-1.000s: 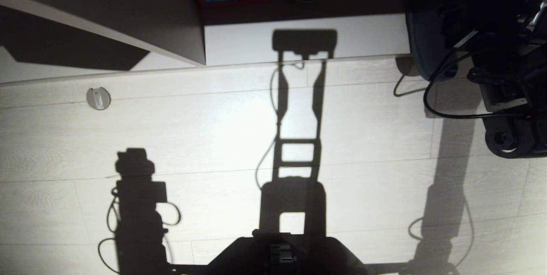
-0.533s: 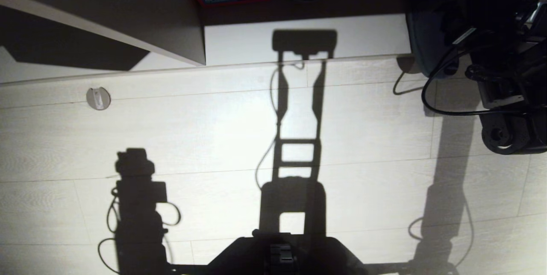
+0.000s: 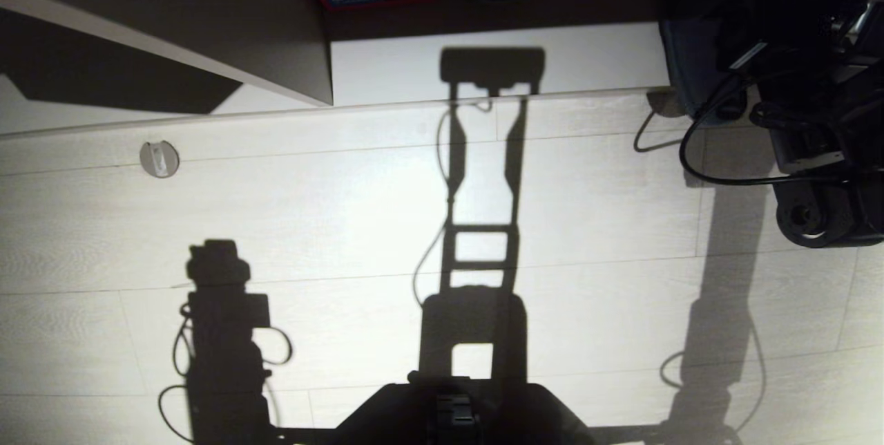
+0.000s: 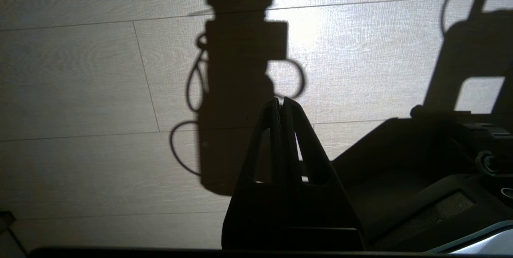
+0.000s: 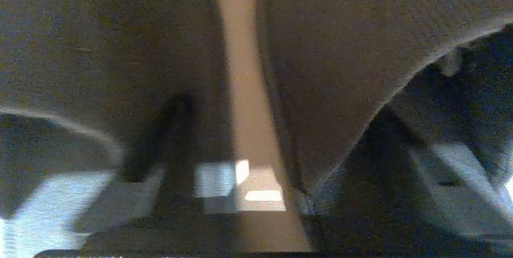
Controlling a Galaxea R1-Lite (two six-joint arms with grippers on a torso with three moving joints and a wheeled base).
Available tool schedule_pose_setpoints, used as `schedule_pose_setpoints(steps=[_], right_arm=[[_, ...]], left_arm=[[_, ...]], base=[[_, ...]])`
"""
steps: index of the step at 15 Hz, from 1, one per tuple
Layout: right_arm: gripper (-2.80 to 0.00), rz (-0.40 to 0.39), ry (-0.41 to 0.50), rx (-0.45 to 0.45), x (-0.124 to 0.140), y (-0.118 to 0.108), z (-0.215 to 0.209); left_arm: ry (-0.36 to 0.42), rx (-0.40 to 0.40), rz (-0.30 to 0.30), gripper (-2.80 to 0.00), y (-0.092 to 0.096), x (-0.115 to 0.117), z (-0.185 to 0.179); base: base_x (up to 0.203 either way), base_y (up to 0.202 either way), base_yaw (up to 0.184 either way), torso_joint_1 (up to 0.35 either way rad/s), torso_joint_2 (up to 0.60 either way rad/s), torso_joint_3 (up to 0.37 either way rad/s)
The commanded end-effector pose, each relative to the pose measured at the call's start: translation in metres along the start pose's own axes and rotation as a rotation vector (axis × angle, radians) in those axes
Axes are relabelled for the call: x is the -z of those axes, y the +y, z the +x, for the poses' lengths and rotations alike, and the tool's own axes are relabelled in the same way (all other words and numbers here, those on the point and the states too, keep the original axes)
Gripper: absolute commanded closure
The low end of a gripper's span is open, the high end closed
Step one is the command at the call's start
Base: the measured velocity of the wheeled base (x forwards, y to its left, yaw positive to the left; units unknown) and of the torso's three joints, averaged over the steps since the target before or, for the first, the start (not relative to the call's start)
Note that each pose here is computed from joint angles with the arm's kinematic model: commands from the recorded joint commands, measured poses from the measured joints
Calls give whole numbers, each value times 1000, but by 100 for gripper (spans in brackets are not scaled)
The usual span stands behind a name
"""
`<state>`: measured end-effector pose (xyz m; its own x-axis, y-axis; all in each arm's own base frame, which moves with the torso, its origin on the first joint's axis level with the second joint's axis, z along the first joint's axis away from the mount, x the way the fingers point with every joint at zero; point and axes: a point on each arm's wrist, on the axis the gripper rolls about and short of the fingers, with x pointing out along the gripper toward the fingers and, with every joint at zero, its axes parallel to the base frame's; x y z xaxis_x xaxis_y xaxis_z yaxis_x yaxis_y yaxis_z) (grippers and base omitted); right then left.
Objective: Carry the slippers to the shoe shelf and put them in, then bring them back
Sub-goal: Pick up the slippers in the shoe cabinet
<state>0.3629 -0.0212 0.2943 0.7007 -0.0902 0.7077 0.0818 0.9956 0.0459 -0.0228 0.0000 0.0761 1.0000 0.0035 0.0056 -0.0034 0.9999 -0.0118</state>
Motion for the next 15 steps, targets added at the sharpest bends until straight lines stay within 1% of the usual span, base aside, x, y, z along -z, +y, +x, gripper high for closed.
schedule_pose_setpoints(steps=[1, 6, 10, 12, 14, 15], right_arm=[[0, 0, -13, 2, -3, -1, 0], [0, 0, -12, 2, -4, -1, 0], [0, 2, -21, 2, -10, -1, -1], [0, 7, -34, 4, -24, -2, -4], [0, 9, -36, 5, -30, -2, -7], [0, 10, -50, 6, -40, -3, -9]], left_arm=[[0, 0, 0, 0, 0, 0, 0], [0, 0, 0, 0, 0, 0, 0], [-1, -1, 0, 0, 0, 0, 0], [-1, -1, 0, 0, 0, 0, 0], [-1, -1, 0, 0, 0, 0, 0], [0, 0, 0, 0, 0, 0, 0]], base=[[0, 0, 0, 0, 0, 0], [0, 0, 0, 0, 0, 0], [0, 0, 0, 0, 0, 0], [0, 0, 0, 0, 0, 0], [0, 0, 0, 0, 0, 0], [0, 0, 0, 0, 0, 0]])
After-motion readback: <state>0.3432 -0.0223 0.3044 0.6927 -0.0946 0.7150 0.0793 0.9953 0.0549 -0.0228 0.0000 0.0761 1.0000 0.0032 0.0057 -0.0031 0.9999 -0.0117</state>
